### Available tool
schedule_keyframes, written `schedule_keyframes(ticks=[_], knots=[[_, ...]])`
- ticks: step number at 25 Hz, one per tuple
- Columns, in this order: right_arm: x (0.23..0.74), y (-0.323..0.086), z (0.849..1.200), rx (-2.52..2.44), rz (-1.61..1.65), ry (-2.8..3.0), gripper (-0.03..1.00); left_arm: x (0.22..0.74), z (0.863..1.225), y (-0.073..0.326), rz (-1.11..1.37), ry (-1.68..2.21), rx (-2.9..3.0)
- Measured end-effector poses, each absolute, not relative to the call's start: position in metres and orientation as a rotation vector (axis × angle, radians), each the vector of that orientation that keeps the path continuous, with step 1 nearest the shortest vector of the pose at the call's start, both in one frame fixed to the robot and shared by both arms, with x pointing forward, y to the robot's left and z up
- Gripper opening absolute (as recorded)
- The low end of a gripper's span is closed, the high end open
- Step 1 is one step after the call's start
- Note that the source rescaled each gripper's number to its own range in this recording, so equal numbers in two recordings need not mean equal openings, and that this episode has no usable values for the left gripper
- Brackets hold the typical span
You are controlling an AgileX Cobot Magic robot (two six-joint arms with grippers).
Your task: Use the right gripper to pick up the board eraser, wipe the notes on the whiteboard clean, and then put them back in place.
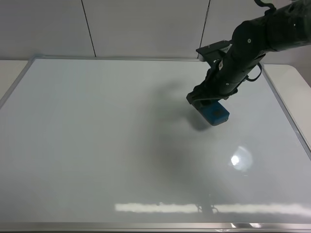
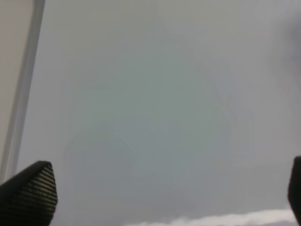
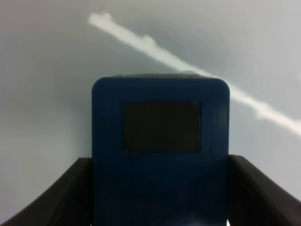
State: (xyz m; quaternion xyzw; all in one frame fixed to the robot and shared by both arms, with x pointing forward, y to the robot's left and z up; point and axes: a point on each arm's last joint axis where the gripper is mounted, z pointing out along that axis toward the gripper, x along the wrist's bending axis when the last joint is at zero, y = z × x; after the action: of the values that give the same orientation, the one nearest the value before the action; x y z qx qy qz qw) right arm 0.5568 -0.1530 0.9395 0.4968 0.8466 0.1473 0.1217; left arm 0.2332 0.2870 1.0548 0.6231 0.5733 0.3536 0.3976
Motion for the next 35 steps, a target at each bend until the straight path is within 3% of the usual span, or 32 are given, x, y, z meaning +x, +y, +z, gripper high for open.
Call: schedule_keyframes(ticks=[8,21,22,24,26,28,31,35], knots=[[0.546,-0.162,0.92,1.488,0.437,2.454,0.03,0.233,1.055,0.287,0.896,1.452,1.578],[0.546,-0.162,0.92,1.519,0.446,2.433,0.03,0.233,1.055,0.287,0.896,1.452,1.578],[0.546,-0.162,0.92,1.514,0.444,2.434,0.08,0.233,1.055,0.287,0.896,1.452,1.578],[0.546,-0.163,0.92,1.504,0.44,2.436,0.34,0.233,1.055,0.287,0.896,1.452,1.578],[0.546,-0.163,0.92,1.505,0.438,2.434,0.68,0.233,1.055,0.287,0.896,1.452,1.578],[0.546,-0.163,0.92,1.502,0.436,2.434,0.86,0.233,1.055,0.287,0.896,1.452,1.578],[0.546,-0.163,0.92,1.502,0.436,2.435,0.94,0.233,1.055,0.287,0.896,1.452,1.578],[0.545,-0.164,0.928,1.493,0.457,2.422,0.97,0.233,1.055,0.287,0.896,1.452,1.578]])
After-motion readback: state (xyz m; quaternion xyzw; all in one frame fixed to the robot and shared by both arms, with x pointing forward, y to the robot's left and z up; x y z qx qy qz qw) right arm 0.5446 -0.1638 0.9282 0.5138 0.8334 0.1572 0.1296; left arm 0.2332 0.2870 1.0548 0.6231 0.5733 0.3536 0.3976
